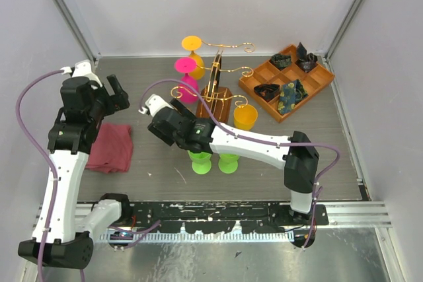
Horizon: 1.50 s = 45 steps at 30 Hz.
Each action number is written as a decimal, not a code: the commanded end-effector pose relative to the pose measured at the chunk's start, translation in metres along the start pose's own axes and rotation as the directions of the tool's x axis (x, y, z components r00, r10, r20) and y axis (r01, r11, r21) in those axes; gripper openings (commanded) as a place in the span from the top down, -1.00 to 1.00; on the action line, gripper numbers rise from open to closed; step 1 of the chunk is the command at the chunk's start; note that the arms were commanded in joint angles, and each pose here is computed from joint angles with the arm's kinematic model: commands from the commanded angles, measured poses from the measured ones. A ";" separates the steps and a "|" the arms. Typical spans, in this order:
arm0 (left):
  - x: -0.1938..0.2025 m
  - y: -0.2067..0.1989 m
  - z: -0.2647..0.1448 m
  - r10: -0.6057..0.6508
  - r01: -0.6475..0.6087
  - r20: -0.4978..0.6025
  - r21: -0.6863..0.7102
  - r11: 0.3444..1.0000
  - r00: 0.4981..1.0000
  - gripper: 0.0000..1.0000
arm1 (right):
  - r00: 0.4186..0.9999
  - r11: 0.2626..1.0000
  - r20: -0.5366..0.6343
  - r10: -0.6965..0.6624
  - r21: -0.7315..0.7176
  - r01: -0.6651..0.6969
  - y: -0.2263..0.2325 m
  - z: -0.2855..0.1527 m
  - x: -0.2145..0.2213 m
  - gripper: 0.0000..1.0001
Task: Place the wine glass upside down on the wine glass rack
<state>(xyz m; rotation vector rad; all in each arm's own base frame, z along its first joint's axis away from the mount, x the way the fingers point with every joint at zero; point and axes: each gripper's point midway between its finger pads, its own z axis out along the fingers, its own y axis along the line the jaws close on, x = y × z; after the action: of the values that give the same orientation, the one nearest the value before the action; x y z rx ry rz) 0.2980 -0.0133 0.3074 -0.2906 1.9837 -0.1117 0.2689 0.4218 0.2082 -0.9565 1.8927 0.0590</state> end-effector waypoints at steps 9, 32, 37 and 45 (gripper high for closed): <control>-0.004 0.009 -0.010 -0.010 0.012 0.044 -0.039 0.999 0.999 -0.97 | 1.000 0.999 -0.009 0.010 -0.051 -0.010 0.022 0.020 0.012 -0.49; -0.008 0.001 -0.015 -0.072 0.072 0.055 -0.001 0.997 0.996 -0.98 | 0.996 0.995 0.027 0.090 -0.037 -0.088 0.007 0.000 -0.003 0.98; -0.010 -0.003 -0.017 -0.199 0.200 0.047 -0.011 0.980 0.979 -0.96 | 0.979 0.986 0.136 0.154 -0.087 -0.144 0.000 -0.040 -0.034 0.98; -0.012 -0.020 -0.030 -0.488 0.488 0.010 0.021 0.873 0.873 -0.96 | 0.878 0.946 0.372 0.300 -0.231 -0.226 -0.016 -0.118 -0.083 0.98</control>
<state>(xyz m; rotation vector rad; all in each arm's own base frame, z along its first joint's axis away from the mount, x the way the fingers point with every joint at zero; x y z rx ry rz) 0.2859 -0.0197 0.3140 -0.6080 1.9264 -0.2819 0.2215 0.4090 0.2749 -0.8591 1.7840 0.3679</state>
